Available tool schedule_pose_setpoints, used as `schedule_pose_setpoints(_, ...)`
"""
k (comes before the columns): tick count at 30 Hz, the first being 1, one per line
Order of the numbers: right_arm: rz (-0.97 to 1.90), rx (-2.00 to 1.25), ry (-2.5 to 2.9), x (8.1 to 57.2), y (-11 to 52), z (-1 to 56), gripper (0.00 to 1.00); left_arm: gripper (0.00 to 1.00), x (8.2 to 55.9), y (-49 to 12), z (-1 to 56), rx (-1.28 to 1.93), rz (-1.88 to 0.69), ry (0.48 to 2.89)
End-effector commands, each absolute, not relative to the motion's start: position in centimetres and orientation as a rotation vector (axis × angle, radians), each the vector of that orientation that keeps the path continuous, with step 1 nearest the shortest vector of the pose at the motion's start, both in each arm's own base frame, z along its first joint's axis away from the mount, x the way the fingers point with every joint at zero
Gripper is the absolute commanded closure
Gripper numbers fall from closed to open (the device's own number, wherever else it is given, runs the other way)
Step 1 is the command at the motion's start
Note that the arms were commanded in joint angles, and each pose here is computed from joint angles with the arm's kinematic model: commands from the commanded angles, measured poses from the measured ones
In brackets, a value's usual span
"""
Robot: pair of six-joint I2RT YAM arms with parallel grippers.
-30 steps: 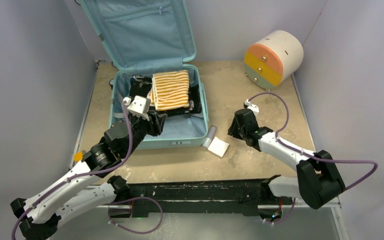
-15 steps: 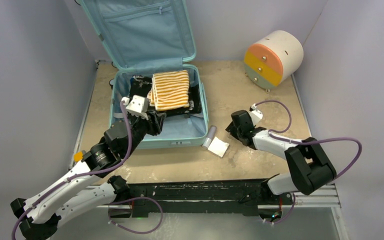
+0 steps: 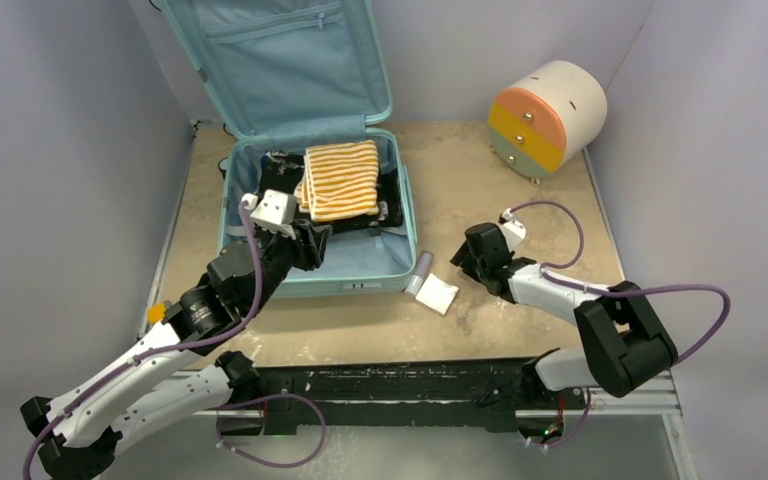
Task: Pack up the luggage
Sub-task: Pick up the makeup from the center of the board.
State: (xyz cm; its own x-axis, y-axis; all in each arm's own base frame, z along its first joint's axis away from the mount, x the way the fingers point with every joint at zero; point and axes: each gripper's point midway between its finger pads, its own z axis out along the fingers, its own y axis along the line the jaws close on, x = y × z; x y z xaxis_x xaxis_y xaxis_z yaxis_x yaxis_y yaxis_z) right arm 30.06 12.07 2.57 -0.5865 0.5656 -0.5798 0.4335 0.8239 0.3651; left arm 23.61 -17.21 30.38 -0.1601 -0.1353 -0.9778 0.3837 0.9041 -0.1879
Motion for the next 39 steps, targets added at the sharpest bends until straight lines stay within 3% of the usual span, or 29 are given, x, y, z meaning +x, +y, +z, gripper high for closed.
schedule_pose_setpoints(1,0.154,0.687,2.380,27.6,10.9,0.6,0.39,0.54,23.5,-17.1,32.7,0.153,-0.500,1.630)
schedule_pose_setpoints(18,0.095,0.633,2.476,24.9,11.5,-0.3,0.42,0.54,23.1,-16.9,33.2,0.142,-0.519,1.623)
schedule_pose_setpoints(29,0.093,0.604,2.455,25.0,11.1,0.9,0.66,0.53,23.1,-16.7,33.4,0.134,-0.522,1.618)
schedule_pose_setpoints(39,0.189,0.471,2.384,24.1,10.9,7.2,0.69,0.53,23.0,-16.6,33.6,0.129,-0.522,1.613)
